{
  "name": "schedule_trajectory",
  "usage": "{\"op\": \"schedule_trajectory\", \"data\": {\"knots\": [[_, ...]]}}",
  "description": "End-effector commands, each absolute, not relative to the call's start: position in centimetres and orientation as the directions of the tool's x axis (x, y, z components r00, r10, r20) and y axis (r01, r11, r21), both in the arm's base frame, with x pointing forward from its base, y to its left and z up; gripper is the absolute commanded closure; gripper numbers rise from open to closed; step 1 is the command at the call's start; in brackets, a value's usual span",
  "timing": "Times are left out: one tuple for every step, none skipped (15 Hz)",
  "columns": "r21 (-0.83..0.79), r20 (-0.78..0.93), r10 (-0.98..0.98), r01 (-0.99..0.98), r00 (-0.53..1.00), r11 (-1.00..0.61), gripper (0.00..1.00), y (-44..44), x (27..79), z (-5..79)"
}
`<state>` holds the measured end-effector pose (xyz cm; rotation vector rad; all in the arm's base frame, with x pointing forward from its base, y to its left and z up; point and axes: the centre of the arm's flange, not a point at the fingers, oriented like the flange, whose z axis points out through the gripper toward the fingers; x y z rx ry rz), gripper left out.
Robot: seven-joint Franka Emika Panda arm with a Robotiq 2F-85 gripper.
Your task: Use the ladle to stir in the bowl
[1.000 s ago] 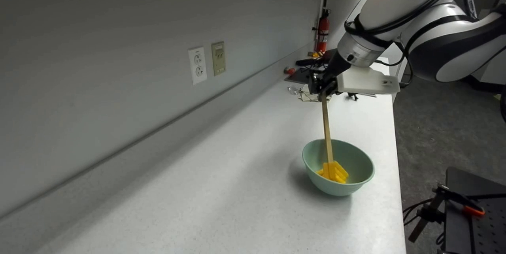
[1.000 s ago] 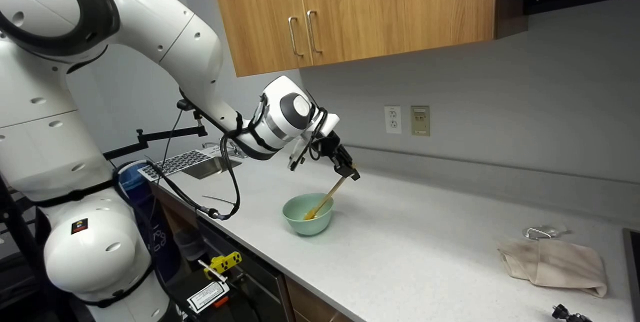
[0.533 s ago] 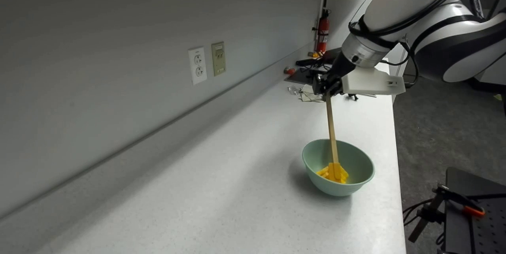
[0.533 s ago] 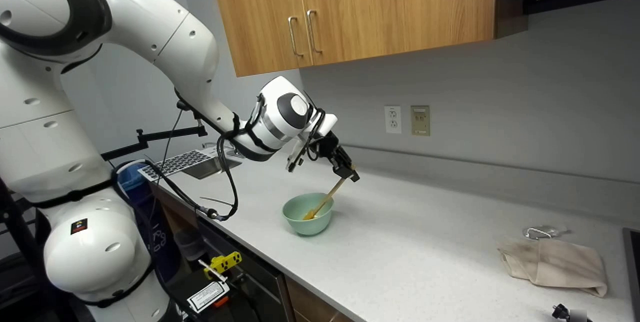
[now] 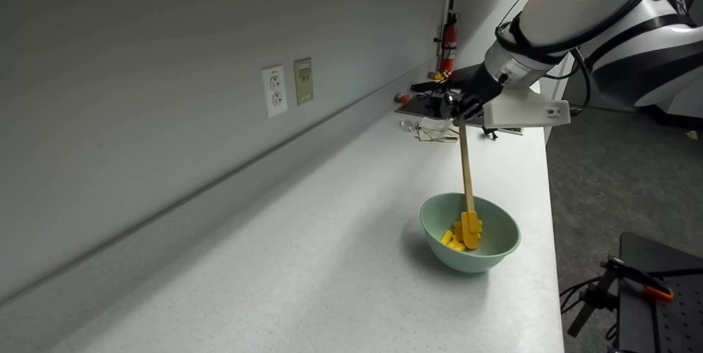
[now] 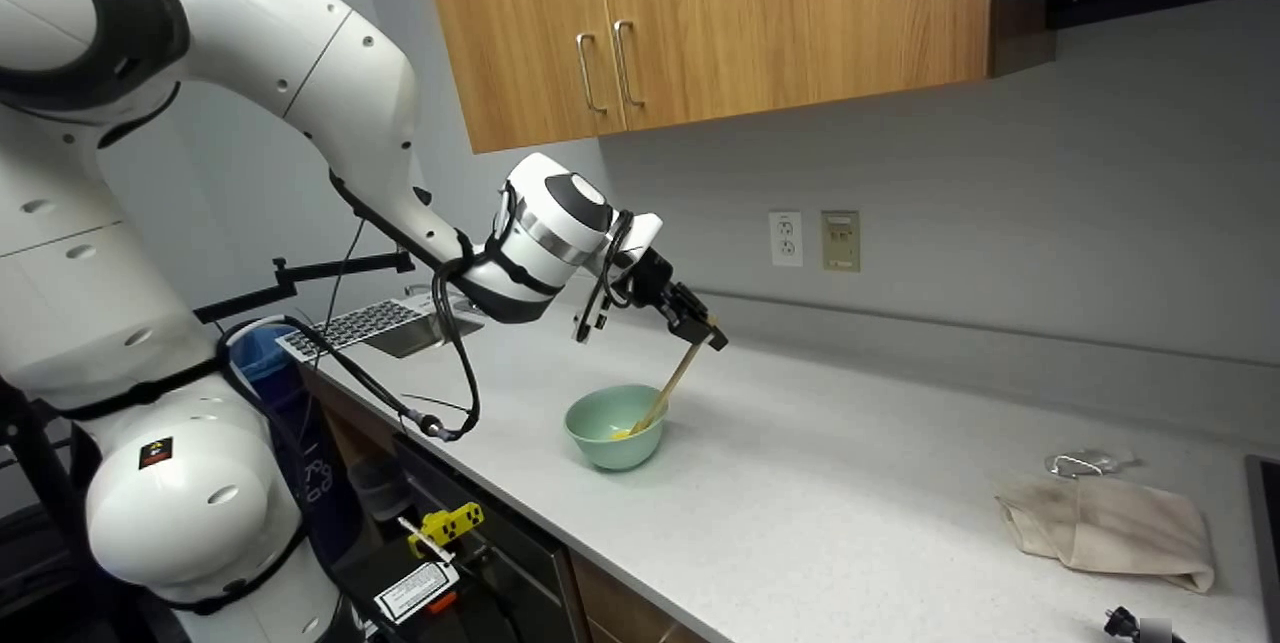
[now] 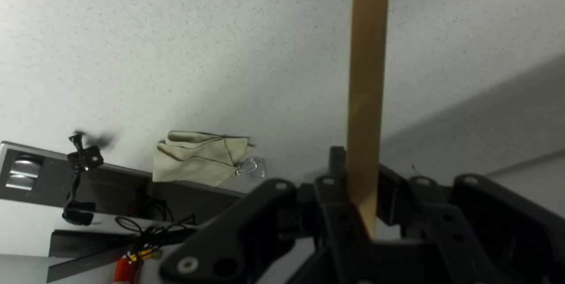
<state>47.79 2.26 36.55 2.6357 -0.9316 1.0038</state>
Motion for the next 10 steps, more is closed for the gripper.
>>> {"op": "schedule_trajectory", "data": {"knots": [[-0.069,0.685,-0.47,-0.592,0.557,-0.803,0.98,2.2,47.0,36.8],[-0.078,0.681,-0.471,-0.585,0.561,-0.808,0.98,2.3,47.0,36.7],[-0.087,0.673,-0.473,-0.574,0.569,-0.815,0.98,2.4,47.0,36.6],[-0.095,0.667,-0.474,-0.565,0.575,-0.819,0.98,2.5,47.0,36.6],[-0.107,0.66,-0.476,-0.555,0.581,-0.825,0.98,2.6,47.0,36.5],[-0.117,0.655,-0.477,-0.545,0.585,-0.83,0.98,2.7,47.0,36.5],[-0.131,0.648,-0.479,-0.532,0.593,-0.836,0.98,2.9,46.9,36.4],[-0.145,0.638,-0.481,-0.52,0.601,-0.842,0.98,3.0,46.9,36.3],[-0.159,0.633,-0.485,-0.511,0.604,-0.845,0.98,5.0,47.1,36.9],[-0.171,0.625,-0.487,-0.502,0.61,-0.848,0.98,5.2,47.2,36.8]]}}
